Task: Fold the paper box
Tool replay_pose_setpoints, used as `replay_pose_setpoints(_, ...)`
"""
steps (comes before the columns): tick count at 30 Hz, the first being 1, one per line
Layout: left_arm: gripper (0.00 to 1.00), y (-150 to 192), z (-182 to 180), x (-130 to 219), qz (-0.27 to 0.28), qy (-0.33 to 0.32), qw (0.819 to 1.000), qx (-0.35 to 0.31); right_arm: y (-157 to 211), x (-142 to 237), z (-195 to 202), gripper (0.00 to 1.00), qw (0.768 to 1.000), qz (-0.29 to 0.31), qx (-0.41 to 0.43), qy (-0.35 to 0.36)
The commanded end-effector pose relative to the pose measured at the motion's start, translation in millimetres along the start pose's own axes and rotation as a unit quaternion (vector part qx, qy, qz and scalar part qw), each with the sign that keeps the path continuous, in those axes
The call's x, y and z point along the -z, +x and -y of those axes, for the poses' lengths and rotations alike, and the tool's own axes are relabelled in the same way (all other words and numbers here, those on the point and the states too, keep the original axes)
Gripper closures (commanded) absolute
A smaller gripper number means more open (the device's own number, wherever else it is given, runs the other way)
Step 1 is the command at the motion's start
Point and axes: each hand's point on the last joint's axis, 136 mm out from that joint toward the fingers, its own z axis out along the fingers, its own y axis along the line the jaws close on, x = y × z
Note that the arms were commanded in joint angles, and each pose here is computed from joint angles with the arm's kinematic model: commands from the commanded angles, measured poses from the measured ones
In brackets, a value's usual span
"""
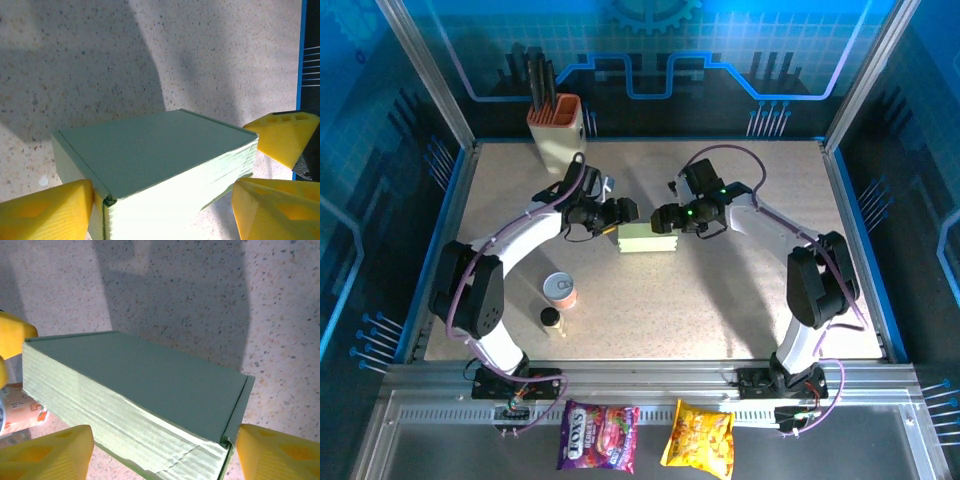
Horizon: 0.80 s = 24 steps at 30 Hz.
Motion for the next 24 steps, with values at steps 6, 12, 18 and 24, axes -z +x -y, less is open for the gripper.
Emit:
replay_pose_setpoints(6,0.27,16.8,12.2,-7.6,-0.029,0.044,0.998,-0.030,14.5,-3.8,-23.8,0.24,0.999,-0.011,0.026,-0.039)
replay_pose_setpoints(12,0.26,53.6,3.0,-1.3,-0.049,0.048,0.998,-0.011,47.1,0.8,-34.2,0.23,0.998,-0.027,0.010,-0.047)
replay_pose_setpoints(18,0.26,85.4,-17.5,-7.8,-0.075,0.024,0.997,0.007,79.4,-7.3,-26.0,0.23,0.998,-0.051,-0.005,-0.031)
replay_pose_setpoints(24,0.28,95.7,-55.8,-16.0,-0.075,-0.054,0.996,0.010,92.1,-17.9,-2.1,0.25,0.998,-0.057,-0.025,0.012)
